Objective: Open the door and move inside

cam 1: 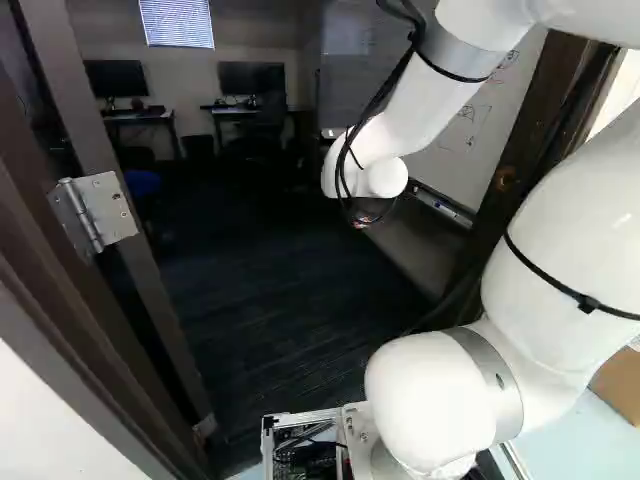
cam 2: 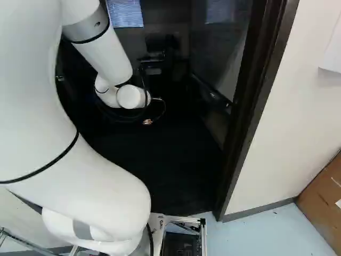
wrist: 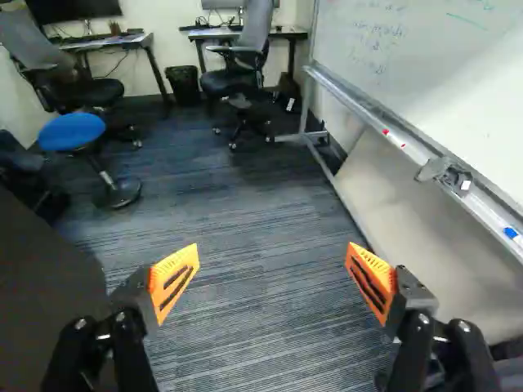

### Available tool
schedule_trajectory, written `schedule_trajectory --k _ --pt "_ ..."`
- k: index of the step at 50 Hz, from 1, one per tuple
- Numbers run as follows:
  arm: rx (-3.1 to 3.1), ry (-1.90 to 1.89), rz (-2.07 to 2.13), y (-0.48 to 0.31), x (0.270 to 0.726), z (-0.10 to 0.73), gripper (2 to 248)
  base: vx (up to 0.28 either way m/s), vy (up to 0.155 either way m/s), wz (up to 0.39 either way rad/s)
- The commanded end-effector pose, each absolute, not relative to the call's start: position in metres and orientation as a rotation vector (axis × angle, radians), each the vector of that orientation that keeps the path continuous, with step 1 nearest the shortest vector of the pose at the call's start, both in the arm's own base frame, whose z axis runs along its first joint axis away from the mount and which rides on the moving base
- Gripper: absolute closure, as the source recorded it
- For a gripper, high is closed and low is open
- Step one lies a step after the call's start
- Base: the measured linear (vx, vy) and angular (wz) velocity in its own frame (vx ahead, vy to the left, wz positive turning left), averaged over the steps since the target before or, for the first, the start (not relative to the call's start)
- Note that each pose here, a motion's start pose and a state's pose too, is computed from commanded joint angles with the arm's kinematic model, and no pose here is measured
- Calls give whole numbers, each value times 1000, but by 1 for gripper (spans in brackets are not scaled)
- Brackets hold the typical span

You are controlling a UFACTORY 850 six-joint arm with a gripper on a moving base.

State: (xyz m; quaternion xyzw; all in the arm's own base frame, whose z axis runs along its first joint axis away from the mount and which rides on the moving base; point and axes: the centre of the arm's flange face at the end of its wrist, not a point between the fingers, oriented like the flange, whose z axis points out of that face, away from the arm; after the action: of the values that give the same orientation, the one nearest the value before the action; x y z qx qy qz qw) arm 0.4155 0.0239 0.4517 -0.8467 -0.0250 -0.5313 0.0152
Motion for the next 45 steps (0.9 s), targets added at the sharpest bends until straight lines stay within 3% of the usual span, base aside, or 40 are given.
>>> schedule_trajectory --k 45 --pt "-2635 -78 -1653 24 416 452 3 120 2 -4"
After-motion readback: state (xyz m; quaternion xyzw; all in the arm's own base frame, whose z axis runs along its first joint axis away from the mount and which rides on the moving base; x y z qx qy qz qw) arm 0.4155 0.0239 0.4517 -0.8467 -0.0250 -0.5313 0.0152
